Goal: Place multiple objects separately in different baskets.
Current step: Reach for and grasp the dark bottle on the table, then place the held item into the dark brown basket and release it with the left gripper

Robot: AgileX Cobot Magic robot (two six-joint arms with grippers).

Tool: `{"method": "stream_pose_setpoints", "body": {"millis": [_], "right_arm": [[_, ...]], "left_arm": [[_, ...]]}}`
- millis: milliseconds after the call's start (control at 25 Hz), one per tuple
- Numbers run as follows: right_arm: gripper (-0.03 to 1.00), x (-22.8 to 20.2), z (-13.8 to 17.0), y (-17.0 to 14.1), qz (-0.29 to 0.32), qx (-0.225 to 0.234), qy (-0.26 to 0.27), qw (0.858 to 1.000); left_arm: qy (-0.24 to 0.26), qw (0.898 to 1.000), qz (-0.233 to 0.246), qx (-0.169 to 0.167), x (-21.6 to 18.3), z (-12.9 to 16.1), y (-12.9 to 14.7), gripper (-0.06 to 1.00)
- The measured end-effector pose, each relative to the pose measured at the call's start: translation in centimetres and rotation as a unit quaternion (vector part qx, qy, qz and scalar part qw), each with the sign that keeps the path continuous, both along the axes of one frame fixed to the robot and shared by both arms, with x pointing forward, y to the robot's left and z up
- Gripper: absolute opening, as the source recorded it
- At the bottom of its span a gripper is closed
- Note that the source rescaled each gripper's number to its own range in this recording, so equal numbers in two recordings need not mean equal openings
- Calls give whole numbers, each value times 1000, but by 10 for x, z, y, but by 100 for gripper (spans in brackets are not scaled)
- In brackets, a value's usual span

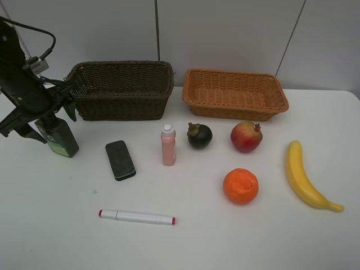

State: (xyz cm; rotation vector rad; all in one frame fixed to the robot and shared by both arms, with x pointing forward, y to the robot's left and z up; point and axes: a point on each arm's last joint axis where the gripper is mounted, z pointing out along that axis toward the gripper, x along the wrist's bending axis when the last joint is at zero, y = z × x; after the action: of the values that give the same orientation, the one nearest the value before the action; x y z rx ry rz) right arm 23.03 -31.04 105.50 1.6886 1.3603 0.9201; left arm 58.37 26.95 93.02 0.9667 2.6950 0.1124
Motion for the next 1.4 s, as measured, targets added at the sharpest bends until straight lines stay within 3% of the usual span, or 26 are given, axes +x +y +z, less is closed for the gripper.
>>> {"method": "stream_pose_setpoints", "body": {"millis": [80, 200, 240, 560, 720, 880, 1080, 1240, 1400], "right_arm": [[100, 0, 0, 0, 0, 0, 0, 1000], [100, 0, 0, 0, 0, 0, 0, 1000], [100, 0, 0, 0, 0, 0, 0, 1000], [100, 0, 0, 0, 0, 0, 0, 1000], [100, 0, 0, 0, 0, 0, 0, 1000], [100, 0, 0, 0, 0, 0, 0, 1000], [100, 0, 0, 0, 0, 0, 0, 1000], [100, 0, 0, 0, 0, 0, 0, 1000], [100, 0, 0, 0, 0, 0, 0, 1000]], "left_arm": [[7, 1000, 0, 1, -1, 0, 0, 72], [20, 1000, -1, 3, -3, -1, 0, 37], [22, 1000, -1, 3, -4, -1, 0, 35], [15, 1000, -23, -10, -5, 6, -3, 35], [-47, 997, -61, -12, 3, 42, -5, 35], [-131, 986, -104, -3, 21, 97, -8, 35], [-231, 960, -156, 27, 49, 149, -11, 35], [-239, 957, -164, 36, 74, 142, -11, 35], [-205, 965, -160, 38, 101, 98, -6, 35]]}}
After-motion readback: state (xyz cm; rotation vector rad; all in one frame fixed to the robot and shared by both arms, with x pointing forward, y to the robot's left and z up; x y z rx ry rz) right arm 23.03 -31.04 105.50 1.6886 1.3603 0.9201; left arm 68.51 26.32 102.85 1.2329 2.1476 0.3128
